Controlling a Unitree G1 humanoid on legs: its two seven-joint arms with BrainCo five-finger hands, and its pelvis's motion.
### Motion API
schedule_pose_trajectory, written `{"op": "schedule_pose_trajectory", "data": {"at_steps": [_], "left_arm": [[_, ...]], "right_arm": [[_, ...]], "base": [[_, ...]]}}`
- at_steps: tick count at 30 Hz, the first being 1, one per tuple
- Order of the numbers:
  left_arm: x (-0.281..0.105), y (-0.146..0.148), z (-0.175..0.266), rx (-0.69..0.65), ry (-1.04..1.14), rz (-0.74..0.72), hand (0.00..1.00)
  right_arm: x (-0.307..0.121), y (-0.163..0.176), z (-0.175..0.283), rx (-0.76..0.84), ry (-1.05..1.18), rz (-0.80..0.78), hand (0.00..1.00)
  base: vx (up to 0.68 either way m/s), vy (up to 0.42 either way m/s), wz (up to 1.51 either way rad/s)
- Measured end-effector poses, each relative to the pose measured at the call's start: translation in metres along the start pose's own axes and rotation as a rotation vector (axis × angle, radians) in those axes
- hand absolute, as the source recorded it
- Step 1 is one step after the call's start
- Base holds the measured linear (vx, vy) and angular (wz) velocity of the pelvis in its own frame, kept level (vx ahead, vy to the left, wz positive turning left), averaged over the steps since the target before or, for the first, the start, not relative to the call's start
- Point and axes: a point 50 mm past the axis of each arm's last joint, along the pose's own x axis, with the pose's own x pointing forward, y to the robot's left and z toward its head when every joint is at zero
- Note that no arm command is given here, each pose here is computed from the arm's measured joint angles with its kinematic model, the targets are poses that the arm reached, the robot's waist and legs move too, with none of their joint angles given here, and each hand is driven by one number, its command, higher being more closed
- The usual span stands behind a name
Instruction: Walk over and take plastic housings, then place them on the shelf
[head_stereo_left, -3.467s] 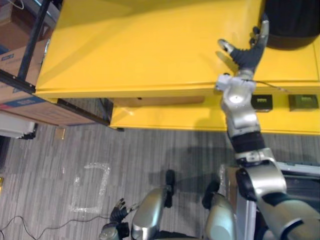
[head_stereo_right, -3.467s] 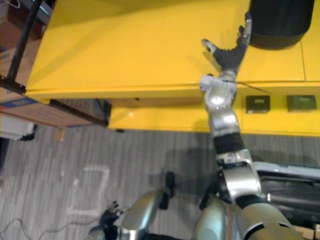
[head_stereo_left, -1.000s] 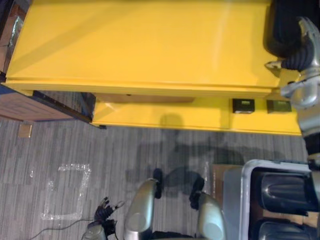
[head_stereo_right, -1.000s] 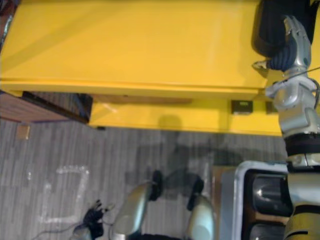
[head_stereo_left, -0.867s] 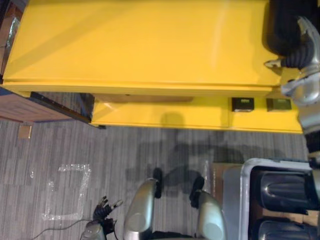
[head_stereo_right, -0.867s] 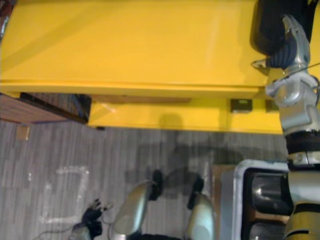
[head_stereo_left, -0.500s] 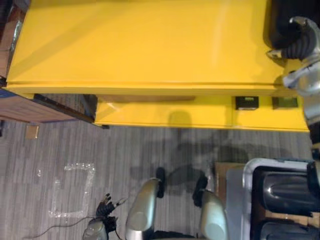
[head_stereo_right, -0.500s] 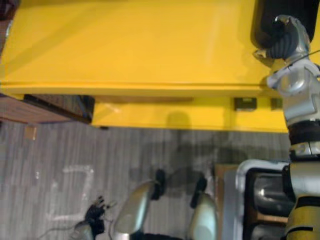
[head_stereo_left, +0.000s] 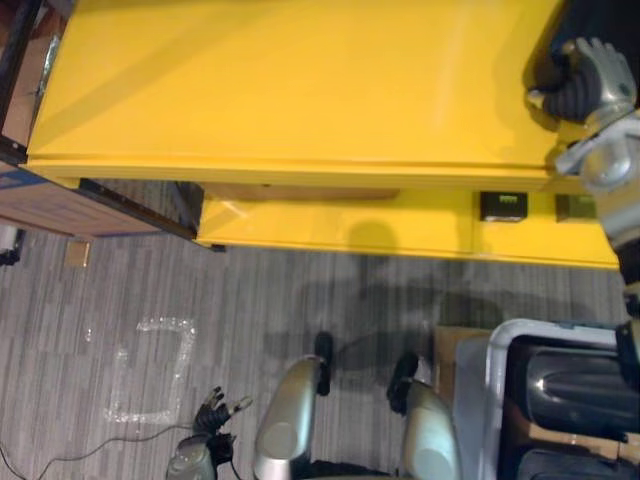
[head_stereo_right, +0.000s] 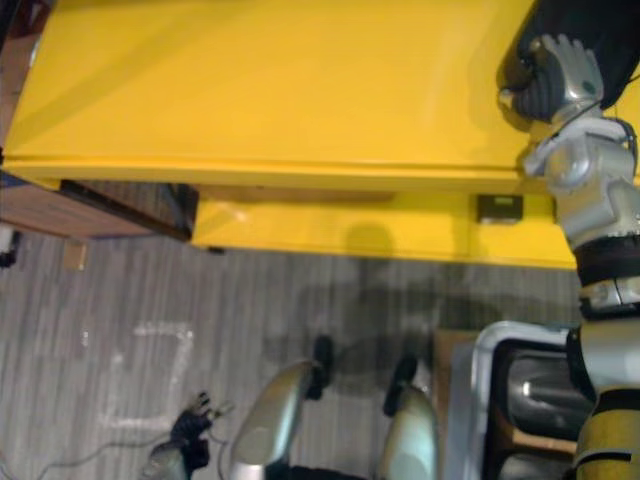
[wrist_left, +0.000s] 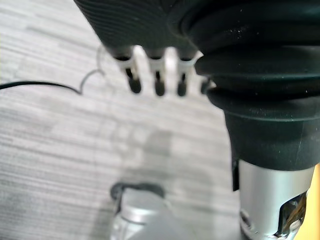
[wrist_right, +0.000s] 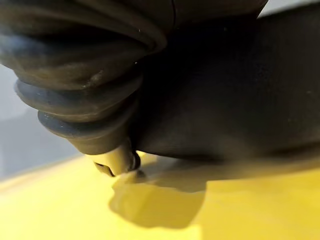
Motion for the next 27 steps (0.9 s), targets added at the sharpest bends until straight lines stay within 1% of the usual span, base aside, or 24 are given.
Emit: {"op": "schedule_pose_trajectory", "data": {"at_steps": [3, 7, 10, 17, 27], "left_arm": [[0.0, 0.0, 0.001, 0.0, -0.006, -0.004, 0.0], [0.0, -0.001, 0.004, 0.0, -0.017, -0.007, 0.0], [0.0, -0.001, 0.004, -0.001, -0.018, -0.007, 0.0], [0.0, 0.0, 0.005, -0.003, -0.02, -0.012, 0.0], [0.0, 0.0, 0.006, 0.004, -0.023, -0.016, 0.0]], "right_arm": [[0.001, -0.003, 0.012, -0.029, -0.078, -0.024, 1.0], [0.0, 0.001, 0.028, -0.081, -0.181, -0.008, 1.0], [0.0, 0.005, 0.034, -0.114, -0.217, 0.009, 1.0], [0.006, -0.001, 0.053, -0.178, -0.318, 0.001, 1.0], [0.004, 0.008, 0.057, -0.229, -0.354, 0.094, 1.0]], "base": [[0.01, 0.01, 0.04], [-0.01, 0.004, 0.05], [0.0, 0.0, 0.0], [0.0, -0.003, 0.04], [0.0, -0.001, 0.02]]}}
